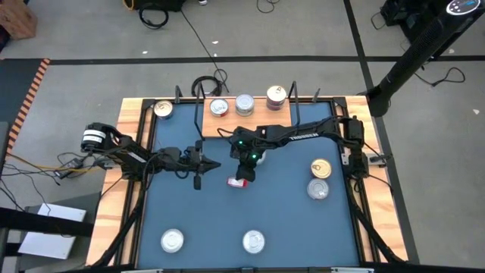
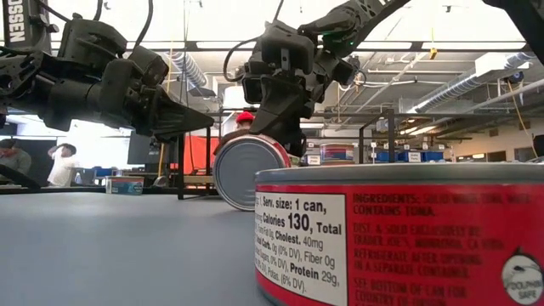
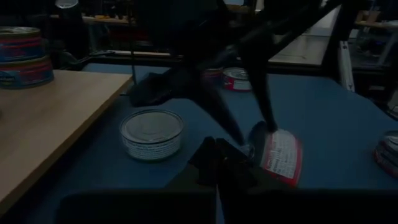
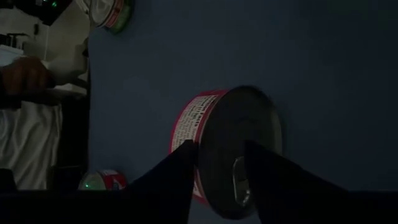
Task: Stack canned seafood by type on shelf
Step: Stack the red tuna can on top of the red tuna can on the shelf
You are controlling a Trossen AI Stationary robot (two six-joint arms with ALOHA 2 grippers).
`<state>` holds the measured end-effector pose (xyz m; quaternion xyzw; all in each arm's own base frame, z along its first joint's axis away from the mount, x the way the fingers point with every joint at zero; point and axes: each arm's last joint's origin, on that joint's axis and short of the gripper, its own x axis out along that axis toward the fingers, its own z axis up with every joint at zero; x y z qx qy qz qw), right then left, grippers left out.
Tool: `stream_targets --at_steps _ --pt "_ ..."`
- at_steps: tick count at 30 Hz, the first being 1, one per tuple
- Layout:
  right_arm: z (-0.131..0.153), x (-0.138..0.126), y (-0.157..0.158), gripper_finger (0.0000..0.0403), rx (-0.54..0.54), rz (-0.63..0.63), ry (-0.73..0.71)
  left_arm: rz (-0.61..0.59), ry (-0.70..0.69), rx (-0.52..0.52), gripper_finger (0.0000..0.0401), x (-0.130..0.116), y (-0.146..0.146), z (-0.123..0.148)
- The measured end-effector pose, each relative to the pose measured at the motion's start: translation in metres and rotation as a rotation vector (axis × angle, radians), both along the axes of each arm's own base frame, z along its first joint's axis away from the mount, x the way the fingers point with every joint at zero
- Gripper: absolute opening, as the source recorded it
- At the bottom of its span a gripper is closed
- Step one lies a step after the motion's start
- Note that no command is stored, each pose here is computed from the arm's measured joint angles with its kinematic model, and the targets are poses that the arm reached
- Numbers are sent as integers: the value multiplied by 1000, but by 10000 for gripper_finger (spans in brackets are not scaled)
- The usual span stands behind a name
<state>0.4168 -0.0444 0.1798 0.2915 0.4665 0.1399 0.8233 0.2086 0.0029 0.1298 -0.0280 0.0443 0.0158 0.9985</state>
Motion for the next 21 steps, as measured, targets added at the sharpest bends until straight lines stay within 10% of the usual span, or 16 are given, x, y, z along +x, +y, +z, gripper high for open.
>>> stream_targets --at_steps 21 --pt "-1 -1 -5 175 -56 2 -8 -132 212 66 228 41 -33 8"
